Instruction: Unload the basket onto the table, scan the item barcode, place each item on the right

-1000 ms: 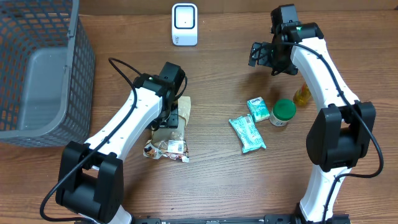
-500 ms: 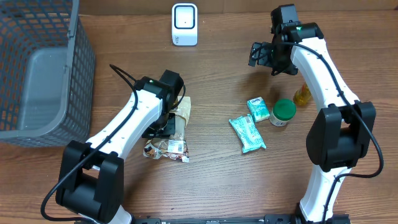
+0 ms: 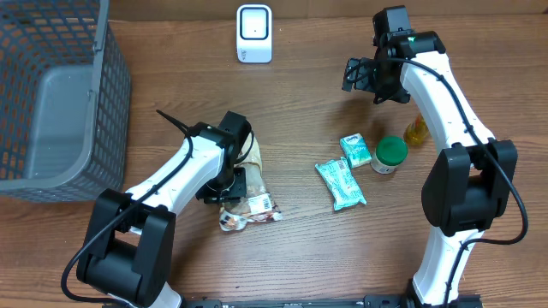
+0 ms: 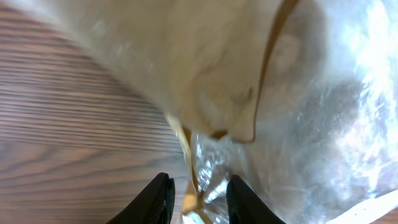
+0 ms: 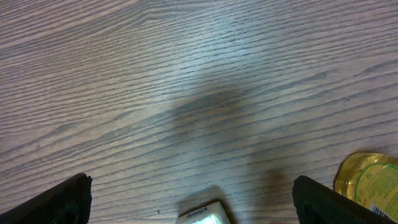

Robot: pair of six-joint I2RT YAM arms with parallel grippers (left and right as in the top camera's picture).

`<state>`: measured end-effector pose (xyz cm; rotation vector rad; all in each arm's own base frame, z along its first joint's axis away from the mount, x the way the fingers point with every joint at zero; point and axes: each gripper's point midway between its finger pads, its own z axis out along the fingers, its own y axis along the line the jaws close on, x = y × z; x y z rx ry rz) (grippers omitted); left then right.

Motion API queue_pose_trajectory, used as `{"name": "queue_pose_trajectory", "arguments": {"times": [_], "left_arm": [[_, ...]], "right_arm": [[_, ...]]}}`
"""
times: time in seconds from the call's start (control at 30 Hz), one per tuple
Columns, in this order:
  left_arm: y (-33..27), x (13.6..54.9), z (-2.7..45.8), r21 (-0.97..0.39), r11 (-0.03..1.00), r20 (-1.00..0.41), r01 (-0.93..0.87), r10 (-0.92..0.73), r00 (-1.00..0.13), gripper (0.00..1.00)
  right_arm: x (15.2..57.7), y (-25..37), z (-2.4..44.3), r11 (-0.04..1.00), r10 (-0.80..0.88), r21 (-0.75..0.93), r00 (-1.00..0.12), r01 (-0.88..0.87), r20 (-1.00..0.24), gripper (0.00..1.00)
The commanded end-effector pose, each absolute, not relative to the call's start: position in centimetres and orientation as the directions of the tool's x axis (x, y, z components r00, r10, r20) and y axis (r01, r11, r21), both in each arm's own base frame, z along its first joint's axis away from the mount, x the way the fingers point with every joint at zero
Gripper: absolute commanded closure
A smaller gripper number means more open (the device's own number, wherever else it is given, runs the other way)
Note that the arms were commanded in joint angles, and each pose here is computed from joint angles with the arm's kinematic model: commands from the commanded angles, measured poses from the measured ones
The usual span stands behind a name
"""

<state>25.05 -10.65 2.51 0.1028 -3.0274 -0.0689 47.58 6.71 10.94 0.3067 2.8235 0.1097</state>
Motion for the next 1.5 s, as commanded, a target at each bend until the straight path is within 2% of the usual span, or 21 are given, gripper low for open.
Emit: {"name": "queue_pose_trajectory", "arguments": {"times": [0.0,0.57,0.83,1.0,1.07,1.1,1.13,1.17,1.3,1.47], "left_arm": [[-12.3,23.8,2.0,-0.051,0.994,0.179,-0.100,-0.089,-0.980,0.69],[-17.4,21.7,2.8,-0.268,0.959,0.274,-0.086,-0.009,-0.962,0.65],[-20.4,21.1,4.9,-0.485,0.875,0.284,-0.012,0.144,-0.948,0.72],[-20.1,22.2,5.9,-0.478,0.878,0.246,0.030,0.167,-0.955,0.71],[-19.4,22.6,5.9,-0.436,0.899,0.234,0.046,0.162,-0.959,0.71],[-19.1,22.7,5.8,-0.414,0.909,0.230,0.051,0.159,-0.960,0.74],[-18.5,22.7,5.7,-0.381,0.923,0.232,0.057,0.156,-0.960,0.90],[-18.3,22.6,5.6,-0.371,0.927,0.235,0.058,0.155,-0.960,0.96],[-17.7,22.0,5.3,-0.322,0.938,0.230,0.128,0.208,-0.951,0.96],[-16.2,23.2,4.4,-0.185,0.963,0.170,0.196,0.228,-0.959,0.96]], "right_arm": [[48.0,6.7,12.7,0.976,0.214,0.108,-0.919,0.188,-0.331,0.00],[48.0,6.7,12.7,0.976,0.214,0.108,-0.919,0.188,-0.331,0.00],[48.0,6.7,12.7,0.976,0.214,0.108,-0.919,0.188,-0.331,0.00],[48.0,6.7,12.7,0.976,0.214,0.108,-0.919,0.188,-0.331,0.00],[48.0,6.7,12.7,0.976,0.214,0.108,-0.919,0.188,-0.331,0.00],[48.0,6.7,12.7,0.976,0.214,0.108,-0.919,0.188,-0.331,0.00],[48.0,6.7,12.7,0.976,0.214,0.108,-0.919,0.188,-0.331,0.00],[48.0,6.7,12.7,0.976,0.214,0.108,-0.919,0.188,-0.331,0.00],[48.0,6.7,12.7,0.976,0.214,0.108,-0.919,0.188,-0.331,0.00],[48.0,6.7,12.7,0.976,0.214,0.108,-0.919,0.188,-0.331,0.00]]}}
